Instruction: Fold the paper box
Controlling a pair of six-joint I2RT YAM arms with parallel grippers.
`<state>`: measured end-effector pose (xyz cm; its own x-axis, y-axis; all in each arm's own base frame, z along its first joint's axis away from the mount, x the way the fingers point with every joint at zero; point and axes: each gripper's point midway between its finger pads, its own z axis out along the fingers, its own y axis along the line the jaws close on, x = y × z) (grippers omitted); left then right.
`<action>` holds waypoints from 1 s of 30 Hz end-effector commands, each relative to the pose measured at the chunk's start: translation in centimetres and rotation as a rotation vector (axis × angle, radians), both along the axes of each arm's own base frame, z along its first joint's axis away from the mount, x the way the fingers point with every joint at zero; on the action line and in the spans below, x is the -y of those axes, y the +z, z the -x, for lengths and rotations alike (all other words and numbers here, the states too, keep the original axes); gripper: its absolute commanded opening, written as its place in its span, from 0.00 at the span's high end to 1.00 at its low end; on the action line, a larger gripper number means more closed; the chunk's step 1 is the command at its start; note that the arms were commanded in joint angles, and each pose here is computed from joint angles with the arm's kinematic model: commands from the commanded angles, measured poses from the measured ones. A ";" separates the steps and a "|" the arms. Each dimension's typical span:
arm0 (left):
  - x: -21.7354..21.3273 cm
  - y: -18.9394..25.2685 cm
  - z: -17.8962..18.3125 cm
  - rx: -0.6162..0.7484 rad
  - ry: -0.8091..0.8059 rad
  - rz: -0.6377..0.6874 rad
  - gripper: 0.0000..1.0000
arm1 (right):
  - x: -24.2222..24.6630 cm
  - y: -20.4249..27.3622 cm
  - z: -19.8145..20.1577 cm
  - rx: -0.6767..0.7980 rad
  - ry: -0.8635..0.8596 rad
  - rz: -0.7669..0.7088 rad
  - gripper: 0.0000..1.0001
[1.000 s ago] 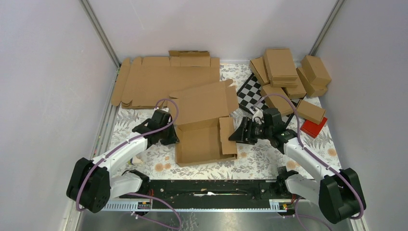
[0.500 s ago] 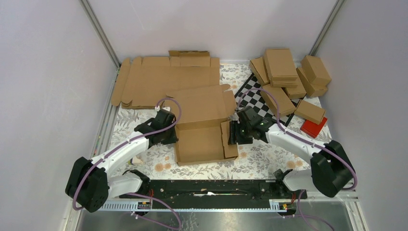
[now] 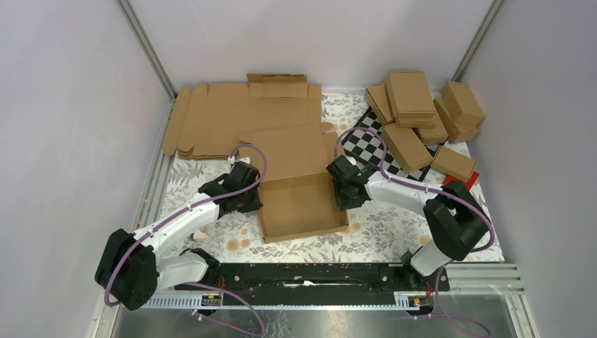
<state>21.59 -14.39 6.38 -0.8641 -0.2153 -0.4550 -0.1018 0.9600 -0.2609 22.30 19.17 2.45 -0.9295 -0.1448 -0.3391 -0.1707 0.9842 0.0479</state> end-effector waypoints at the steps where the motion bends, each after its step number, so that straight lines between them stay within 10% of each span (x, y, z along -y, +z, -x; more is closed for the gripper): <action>1: 0.2 2.2 -1.8 0.085 0.030 0.010 1.00 | 2.6 0.2 -1.4 0.077 -0.030 0.179 0.67; 9: 0.0 2.2 -1.7 0.089 0.032 0.005 1.00 | 4.4 0.7 -1.9 0.136 -0.049 0.386 0.97; 15: 0.1 2.2 -1.7 0.088 0.021 0.001 1.00 | 2.6 1.2 -2.5 0.135 -0.018 0.313 0.51; 30: 0.0 2.2 -1.3 0.083 0.003 -0.003 1.00 | -2.2 1.2 -4.5 0.105 0.038 0.189 0.57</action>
<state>21.41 -13.70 6.46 -0.8580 -0.2112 -0.4683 -0.1122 0.9666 -0.2303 25.98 20.91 3.26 -0.8846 -0.2464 -0.3959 -0.1986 0.9672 -0.1581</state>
